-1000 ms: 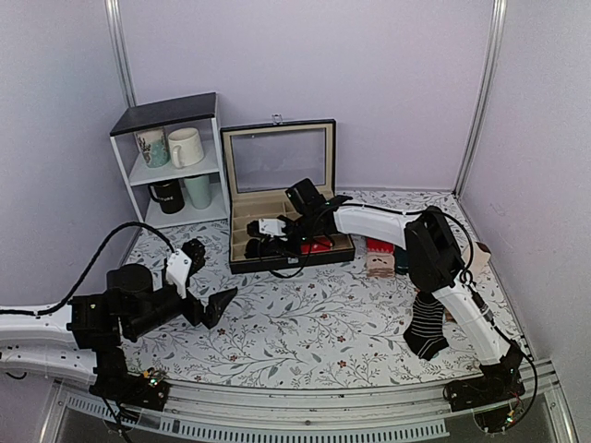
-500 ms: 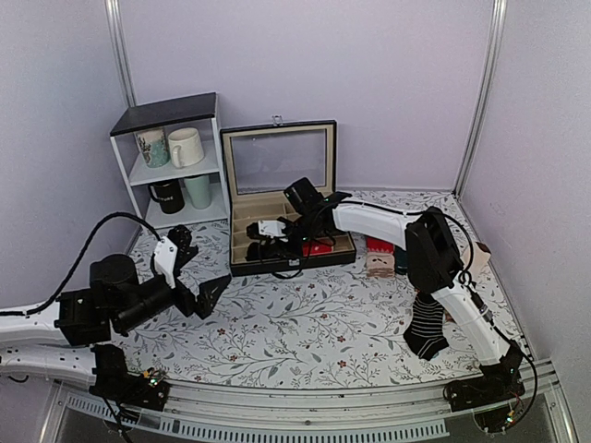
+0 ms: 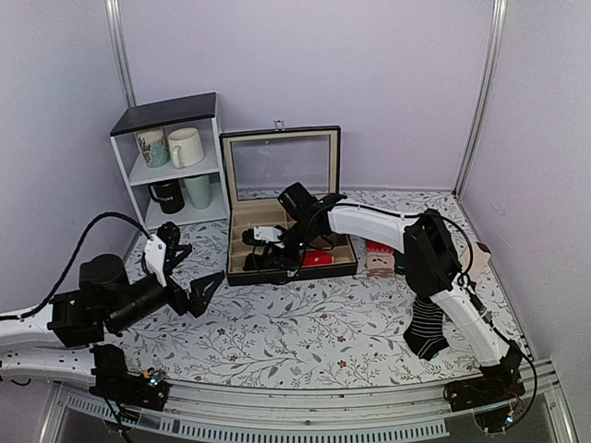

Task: Roll the socks
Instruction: Move the storage box to the center of the board, then place a pair of socks in the storage box.

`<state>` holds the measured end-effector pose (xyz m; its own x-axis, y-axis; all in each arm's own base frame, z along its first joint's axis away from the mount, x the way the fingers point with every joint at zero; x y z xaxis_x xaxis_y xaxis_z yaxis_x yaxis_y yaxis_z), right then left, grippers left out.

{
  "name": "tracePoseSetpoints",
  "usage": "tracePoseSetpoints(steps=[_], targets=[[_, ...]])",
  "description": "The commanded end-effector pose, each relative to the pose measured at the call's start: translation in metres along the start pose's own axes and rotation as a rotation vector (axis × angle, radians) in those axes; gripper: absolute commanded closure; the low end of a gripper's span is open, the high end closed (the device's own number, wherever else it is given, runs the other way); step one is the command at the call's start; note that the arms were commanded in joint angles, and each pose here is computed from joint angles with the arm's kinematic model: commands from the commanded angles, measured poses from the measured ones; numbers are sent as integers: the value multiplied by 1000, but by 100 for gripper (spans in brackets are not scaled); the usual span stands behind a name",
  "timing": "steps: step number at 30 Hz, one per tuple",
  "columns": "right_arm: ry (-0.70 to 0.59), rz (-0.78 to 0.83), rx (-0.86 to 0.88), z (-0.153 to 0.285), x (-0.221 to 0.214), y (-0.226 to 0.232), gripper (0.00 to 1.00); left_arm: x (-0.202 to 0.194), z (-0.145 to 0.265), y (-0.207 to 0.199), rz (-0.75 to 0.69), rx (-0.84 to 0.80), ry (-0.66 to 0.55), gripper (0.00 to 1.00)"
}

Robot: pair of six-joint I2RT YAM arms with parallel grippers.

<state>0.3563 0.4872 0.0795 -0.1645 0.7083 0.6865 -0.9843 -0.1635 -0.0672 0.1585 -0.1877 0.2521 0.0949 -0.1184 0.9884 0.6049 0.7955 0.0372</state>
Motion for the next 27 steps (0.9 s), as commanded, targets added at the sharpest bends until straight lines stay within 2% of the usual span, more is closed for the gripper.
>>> tracePoseSetpoints(steps=[1,7,13,19,27], targets=[[212,-170,215,-51,-65,60,66,-5,-5,2,-15,13,38,0],[243,-196,195,-55,-72,59,53,-3,-9,0,-41,14,38,1],[226,-192,173,-54,-67,54,48,-5,-11,0,-59,22,46,0],[119,-160,108,-41,-34,37,46,-8,-12,0,-64,23,51,0],[-34,-106,55,-2,20,22,45,-9,-13,0,-66,25,55,0]])
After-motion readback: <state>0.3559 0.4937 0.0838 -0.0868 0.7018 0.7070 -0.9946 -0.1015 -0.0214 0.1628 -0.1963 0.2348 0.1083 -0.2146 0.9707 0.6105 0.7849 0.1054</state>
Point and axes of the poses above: each gripper's point midway between its finger pads, its own z axis back along the fingers, its own y axis along the line the jaws close on, x = y × z, the point moved 4 cm from there along z, back along the fingers, and after that the axes turned 2 degrees about -z, right-handed, at the moved point
